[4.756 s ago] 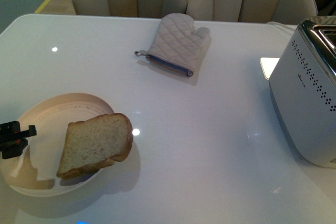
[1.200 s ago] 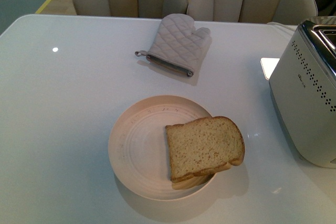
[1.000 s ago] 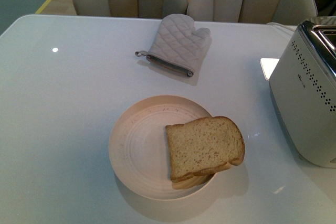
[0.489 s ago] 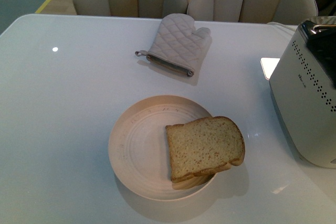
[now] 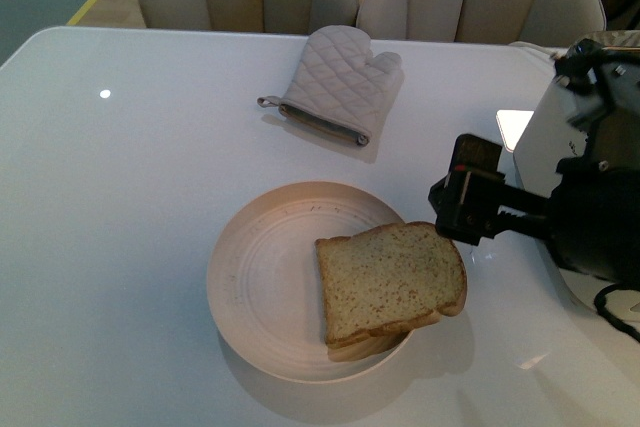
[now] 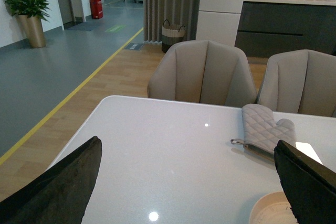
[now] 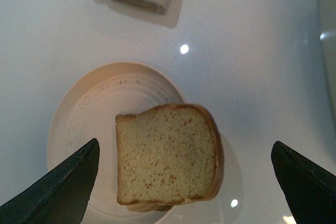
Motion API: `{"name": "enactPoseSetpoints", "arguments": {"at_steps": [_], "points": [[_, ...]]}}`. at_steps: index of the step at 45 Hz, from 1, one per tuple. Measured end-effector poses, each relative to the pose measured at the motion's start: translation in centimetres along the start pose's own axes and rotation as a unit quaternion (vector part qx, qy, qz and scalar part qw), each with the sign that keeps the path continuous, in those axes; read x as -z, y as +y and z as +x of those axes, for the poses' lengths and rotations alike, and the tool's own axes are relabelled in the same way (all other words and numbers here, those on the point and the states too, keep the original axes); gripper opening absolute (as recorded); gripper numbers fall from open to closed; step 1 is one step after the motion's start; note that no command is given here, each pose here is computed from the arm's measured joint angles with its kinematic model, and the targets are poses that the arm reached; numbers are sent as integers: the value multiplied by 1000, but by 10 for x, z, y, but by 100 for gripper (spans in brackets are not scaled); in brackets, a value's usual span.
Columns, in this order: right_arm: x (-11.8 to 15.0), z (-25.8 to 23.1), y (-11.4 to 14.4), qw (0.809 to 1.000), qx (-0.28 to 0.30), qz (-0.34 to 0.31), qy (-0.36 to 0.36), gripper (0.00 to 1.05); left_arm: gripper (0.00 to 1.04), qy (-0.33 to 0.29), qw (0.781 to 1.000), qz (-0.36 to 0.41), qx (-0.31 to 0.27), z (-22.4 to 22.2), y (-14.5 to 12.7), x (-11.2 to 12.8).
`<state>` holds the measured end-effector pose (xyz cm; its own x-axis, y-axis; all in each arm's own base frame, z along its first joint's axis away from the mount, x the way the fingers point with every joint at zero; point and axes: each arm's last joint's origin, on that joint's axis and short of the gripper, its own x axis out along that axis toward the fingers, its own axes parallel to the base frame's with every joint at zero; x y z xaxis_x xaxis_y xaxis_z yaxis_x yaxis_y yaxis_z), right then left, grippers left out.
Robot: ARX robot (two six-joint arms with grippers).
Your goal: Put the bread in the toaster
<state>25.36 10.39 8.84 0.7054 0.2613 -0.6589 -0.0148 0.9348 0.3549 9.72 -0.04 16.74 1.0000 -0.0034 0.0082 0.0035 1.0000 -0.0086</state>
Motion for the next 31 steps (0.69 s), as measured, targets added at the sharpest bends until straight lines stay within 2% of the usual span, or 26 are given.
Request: {"name": "enactPoseSetpoints", "arguments": {"at_steps": [17,31], "points": [[26,54,-20,994,6,91,65,96,98,0,1000,0,0,0,0,0],[31,79,-16,989,-5,124,85,96,98,0,1000,0,0,0,0,0]]}}
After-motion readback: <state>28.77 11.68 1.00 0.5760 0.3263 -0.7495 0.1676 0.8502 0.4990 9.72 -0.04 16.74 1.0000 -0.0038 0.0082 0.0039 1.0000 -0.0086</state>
